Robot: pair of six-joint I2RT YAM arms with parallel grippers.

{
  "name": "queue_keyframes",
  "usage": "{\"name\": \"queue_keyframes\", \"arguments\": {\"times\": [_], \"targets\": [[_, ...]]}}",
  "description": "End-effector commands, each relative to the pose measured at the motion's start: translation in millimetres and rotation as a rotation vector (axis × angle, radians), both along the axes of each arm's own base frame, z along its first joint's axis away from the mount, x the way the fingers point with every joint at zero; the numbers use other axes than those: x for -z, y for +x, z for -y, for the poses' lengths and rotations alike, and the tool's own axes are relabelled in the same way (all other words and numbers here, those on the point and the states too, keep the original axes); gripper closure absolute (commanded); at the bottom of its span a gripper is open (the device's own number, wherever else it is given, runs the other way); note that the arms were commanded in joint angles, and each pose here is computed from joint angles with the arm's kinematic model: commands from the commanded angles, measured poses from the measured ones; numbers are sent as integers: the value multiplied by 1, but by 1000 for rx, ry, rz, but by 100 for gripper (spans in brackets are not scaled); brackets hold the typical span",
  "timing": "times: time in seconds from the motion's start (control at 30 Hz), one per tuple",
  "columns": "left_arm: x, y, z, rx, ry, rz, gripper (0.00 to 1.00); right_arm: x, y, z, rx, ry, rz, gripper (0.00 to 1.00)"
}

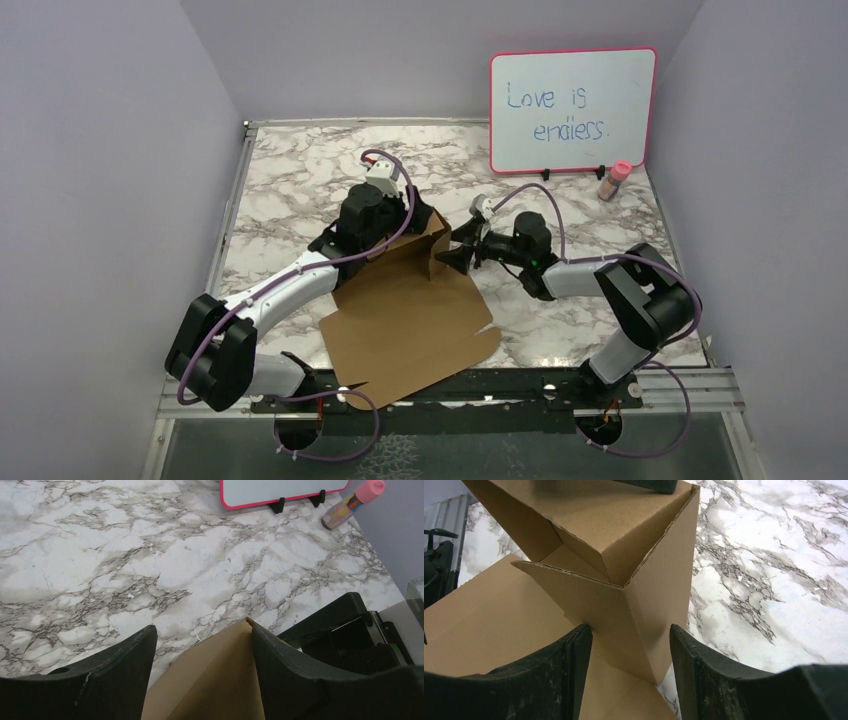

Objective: Fold the paper box

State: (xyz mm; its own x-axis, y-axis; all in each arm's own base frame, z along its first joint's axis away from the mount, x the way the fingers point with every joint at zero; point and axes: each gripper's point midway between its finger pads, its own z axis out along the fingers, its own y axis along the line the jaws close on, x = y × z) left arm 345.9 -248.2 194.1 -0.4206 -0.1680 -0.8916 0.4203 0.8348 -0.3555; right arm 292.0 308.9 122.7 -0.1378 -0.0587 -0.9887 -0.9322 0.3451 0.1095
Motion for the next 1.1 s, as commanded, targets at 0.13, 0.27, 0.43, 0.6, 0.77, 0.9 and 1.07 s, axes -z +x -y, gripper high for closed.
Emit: {"name": "queue_keyframes", "arguments": {"times": [0.13, 0.27, 0.43, 0.6, 0.77, 0.9, 1.07], "targets": [[22, -19, 16, 97, -28, -98, 30, -20, 17, -17, 39, 39, 157, 41], [17, -18, 21, 104, -60, -104, 30, -19, 24, -20, 78, 46, 172, 44], [11, -12, 23, 80, -76, -111, 30, -23, 38, -18, 148, 37, 211, 47], [-1, -4, 29, 69, -116, -112, 29, -28, 58, -11, 252, 29, 253, 50], [-13, 0, 26, 54, -117, -110, 27, -24, 71, -4, 332, 23, 262, 53], [-15, 0, 21, 46, -104, -123, 25, -21, 72, -7, 321, 25, 257, 54], [-14, -2, 3, 4, -68, -135, 22, -13, 68, -11, 290, 28, 238, 56]]}}
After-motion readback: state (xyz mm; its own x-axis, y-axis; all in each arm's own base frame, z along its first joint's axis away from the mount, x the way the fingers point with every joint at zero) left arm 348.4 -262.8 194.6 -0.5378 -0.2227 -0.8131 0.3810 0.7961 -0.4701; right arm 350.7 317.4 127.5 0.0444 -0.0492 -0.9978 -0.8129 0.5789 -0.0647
